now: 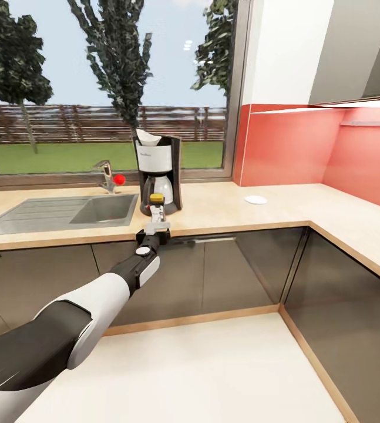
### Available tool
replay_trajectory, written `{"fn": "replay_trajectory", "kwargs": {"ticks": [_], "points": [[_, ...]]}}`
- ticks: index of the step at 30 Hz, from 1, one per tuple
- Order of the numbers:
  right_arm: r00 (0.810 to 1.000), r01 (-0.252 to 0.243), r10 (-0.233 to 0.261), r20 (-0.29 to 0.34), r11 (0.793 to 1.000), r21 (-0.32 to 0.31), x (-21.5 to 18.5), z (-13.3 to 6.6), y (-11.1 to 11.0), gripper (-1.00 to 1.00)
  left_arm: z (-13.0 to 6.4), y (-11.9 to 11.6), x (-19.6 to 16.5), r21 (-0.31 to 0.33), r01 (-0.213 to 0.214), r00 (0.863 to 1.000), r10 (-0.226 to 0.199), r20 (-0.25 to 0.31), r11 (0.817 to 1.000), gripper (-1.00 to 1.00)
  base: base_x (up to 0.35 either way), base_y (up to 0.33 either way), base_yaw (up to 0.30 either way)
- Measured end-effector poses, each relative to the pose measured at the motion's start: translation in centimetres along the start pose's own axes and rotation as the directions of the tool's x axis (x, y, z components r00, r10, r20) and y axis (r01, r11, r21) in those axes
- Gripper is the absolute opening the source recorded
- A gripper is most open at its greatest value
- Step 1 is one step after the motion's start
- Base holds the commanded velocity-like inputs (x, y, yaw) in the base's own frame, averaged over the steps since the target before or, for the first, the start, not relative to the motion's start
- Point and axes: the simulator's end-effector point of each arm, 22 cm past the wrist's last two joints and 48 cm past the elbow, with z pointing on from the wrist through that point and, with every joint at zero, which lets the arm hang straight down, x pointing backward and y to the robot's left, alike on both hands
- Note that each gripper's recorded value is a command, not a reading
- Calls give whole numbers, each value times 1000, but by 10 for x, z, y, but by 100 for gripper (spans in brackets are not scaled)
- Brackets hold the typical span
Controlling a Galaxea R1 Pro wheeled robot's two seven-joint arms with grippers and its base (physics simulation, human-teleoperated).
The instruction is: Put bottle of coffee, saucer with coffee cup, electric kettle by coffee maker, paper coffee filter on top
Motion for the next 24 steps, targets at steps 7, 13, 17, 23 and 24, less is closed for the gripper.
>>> {"fn": "replay_trajectory", "kwargs": {"ticks": [7, 13, 17, 23, 24], "points": [[1000, 0, 0, 0, 1000, 0, 0, 0, 0, 100, 0, 0, 1, 3, 1, 1000, -1, -1, 1000, 100, -34, 0, 0], [1000, 0, 0, 0, 1000, 0, 0, 0, 0, 100, -6, 0, 26, 4, 0, 999, 0, -34, 1000, 100, -6, 0, 0], [1000, 0, 0, 0, 1000, 0, 0, 0, 0, 100, -13, -2, 54, 16, 3, 998, -2, -67, 1000, 100, -2, 0, 0], [1000, 2, -2, 0, 1000, 0, 0, 0, 0, 100, -33, -12, 115, 72, 16, 991, -7, -134, 997, 100, 0, 0, 0], [1000, 2, -2, 0, 1000, 0, 0, 0, 0, 100, -37, -13, 125, 80, 19, 989, -7, -147, 997, 100, 0, 0, 0]]}}
